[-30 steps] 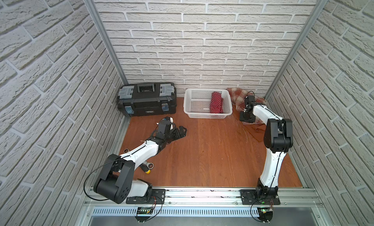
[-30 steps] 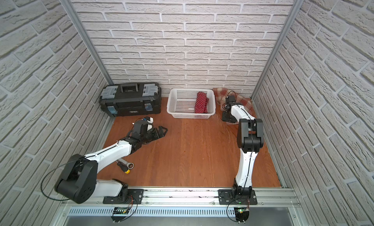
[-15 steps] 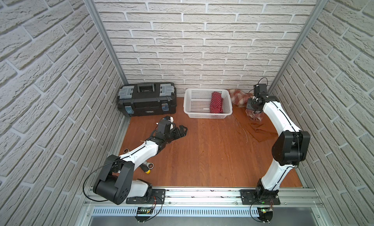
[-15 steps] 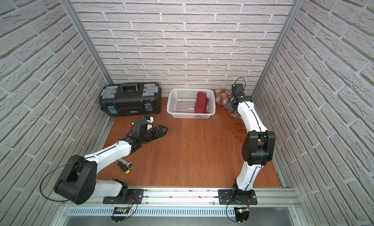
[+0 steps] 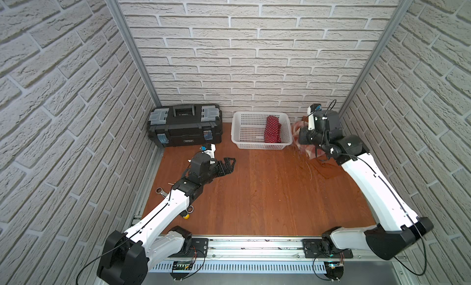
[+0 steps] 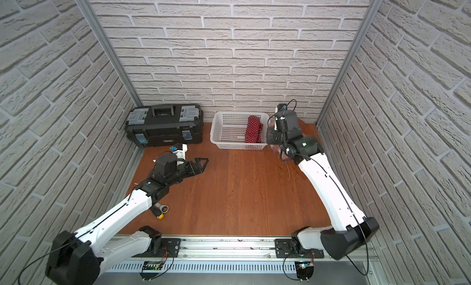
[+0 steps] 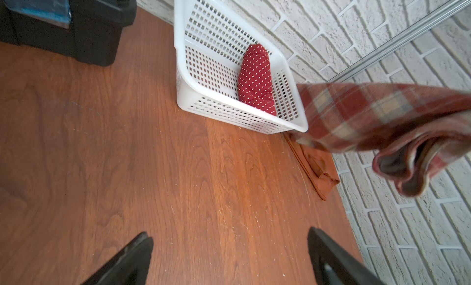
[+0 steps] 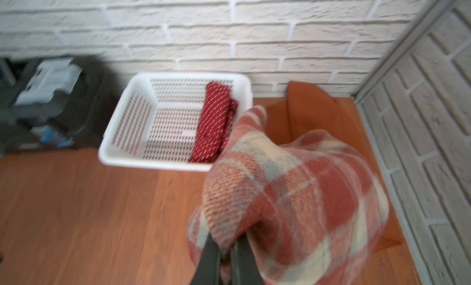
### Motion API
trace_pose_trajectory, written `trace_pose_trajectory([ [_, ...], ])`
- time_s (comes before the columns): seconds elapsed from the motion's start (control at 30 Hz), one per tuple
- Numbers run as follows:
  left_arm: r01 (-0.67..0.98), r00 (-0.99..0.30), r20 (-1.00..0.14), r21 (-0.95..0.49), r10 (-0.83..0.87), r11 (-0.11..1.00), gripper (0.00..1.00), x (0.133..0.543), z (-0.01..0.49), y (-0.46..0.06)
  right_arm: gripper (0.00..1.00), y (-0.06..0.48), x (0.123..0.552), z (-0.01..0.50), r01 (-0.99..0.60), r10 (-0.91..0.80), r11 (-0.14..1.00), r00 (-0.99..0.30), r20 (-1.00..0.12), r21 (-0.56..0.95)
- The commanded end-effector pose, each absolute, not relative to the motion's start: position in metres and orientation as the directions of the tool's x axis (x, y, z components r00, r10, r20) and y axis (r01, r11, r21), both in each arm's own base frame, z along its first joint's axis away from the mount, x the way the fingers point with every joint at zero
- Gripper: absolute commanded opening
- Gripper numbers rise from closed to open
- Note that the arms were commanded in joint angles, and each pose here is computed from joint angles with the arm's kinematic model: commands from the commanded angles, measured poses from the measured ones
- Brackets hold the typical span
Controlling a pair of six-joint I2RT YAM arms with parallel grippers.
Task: Roll up the skirts
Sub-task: Move the skirt to the center of the board.
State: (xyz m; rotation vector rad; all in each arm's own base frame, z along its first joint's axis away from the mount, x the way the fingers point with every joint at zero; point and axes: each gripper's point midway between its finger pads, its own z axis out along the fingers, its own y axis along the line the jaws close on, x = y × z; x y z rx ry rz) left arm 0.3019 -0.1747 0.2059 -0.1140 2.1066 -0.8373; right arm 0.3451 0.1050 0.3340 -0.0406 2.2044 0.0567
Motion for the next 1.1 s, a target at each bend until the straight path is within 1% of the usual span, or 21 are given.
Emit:
trace_pose_trajectory([
  [0.0,0.165,-0.638,-0.691,-0.555,-0.341,0.816,0.98,0.289,0.192,-0.158,0.02,0.135,0.307,0.307,-0.138,-0.077,0.990,-0.631,-0.772,0.014],
  [0.1,0.147,-0.637,-0.689,-0.548,-0.345,0.823,0.98,0.278,0.188,-0.150,0.03,0.174,0.277,0.265,-0.238,-0.093,0.965,-0.707,-0.701,0.113],
  [0.17,0.135,-0.636,-0.687,-0.547,-0.351,0.826,0.98,0.273,0.185,-0.146,0.06,0.207,0.265,0.239,-0.306,-0.114,0.934,-0.746,-0.656,0.186],
  [0.2,0.126,-0.635,-0.685,-0.548,-0.357,0.827,0.98,0.271,0.182,-0.143,0.10,0.226,0.259,0.221,-0.326,-0.119,0.916,-0.775,-0.620,0.232],
  [0.23,0.121,-0.637,-0.682,-0.550,-0.360,0.826,0.98,0.269,0.180,-0.143,0.21,0.248,0.252,0.206,-0.367,-0.137,0.884,-0.796,-0.590,0.290],
  [0.27,0.113,-0.636,-0.680,-0.550,-0.365,0.827,0.98,0.268,0.178,-0.140,0.31,0.275,0.240,0.190,-0.407,-0.166,0.832,-0.831,-0.530,0.377],
  [0.3,0.104,-0.636,-0.675,-0.554,-0.373,0.826,0.98,0.266,0.175,-0.139,0.35,0.302,0.229,0.181,-0.430,-0.189,0.782,-0.854,-0.485,0.452],
  [0.37,0.089,-0.636,-0.667,-0.564,-0.389,0.821,0.98,0.263,0.170,-0.136,0.49,0.348,0.200,0.172,-0.507,-0.277,0.660,-0.850,-0.448,0.555],
  [0.4,0.082,-0.639,-0.661,-0.568,-0.394,0.819,0.98,0.262,0.166,-0.135,0.51,0.361,0.189,0.170,-0.524,-0.313,0.632,-0.847,-0.430,0.572],
  [0.47,0.064,-0.644,-0.647,-0.578,-0.409,0.813,0.98,0.260,0.161,-0.134,0.53,0.368,0.177,0.169,-0.566,-0.384,0.605,-0.824,-0.418,0.560],
  [0.53,0.052,-0.652,-0.631,-0.589,-0.420,0.806,0.98,0.257,0.156,-0.135,0.56,0.349,0.186,0.167,-0.578,-0.393,0.672,-0.808,-0.438,0.462],
  [0.6,0.044,-0.665,-0.612,-0.604,-0.428,0.796,0.98,0.255,0.149,-0.138,0.60,0.305,0.218,0.165,-0.525,-0.364,0.813,-0.797,-0.482,0.254],
  [0.63,0.040,-0.673,-0.602,-0.610,-0.430,0.791,0.98,0.254,0.145,-0.141,0.61,0.289,0.229,0.164,-0.490,-0.352,0.852,-0.795,-0.493,0.182],
  [0.7,0.046,-0.702,-0.576,-0.625,-0.420,0.779,0.98,0.250,0.135,-0.154,0.65,0.240,0.259,0.159,-0.365,-0.308,0.931,-0.807,-0.503,0.016],
  [0.77,0.067,-0.730,-0.562,-0.626,-0.389,0.777,0.98,0.244,0.128,-0.171,0.65,0.197,0.281,0.153,-0.216,-0.225,0.973,-0.836,-0.500,-0.078],
  [0.83,0.077,-0.746,-0.559,-0.613,-0.362,0.787,0.98,0.234,0.119,-0.184,0.65,0.163,0.297,0.137,-0.089,-0.129,0.991,-0.857,-0.498,-0.103],
  [0.9,0.087,-0.754,-0.550,-0.625,-0.359,0.776,0.98,0.225,0.112,-0.196,0.65,0.140,0.304,0.109,0.002,-0.026,0.998,-0.889,-0.457,-0.060],
  [0.97,0.081,-0.766,-0.540,-0.619,-0.349,0.781,0.98,0.218,0.103,-0.201,0.65,0.129,0.302,0.087,0.050,0.029,0.998,-0.913,-0.407,-0.041],
  [1.07,0.072,-0.777,-0.525,-0.622,-0.347,0.780,0.98,0.210,0.090,-0.206,0.65,0.123,0.294,0.059,0.077,0.062,0.997,-0.937,-0.344,-0.029],
])
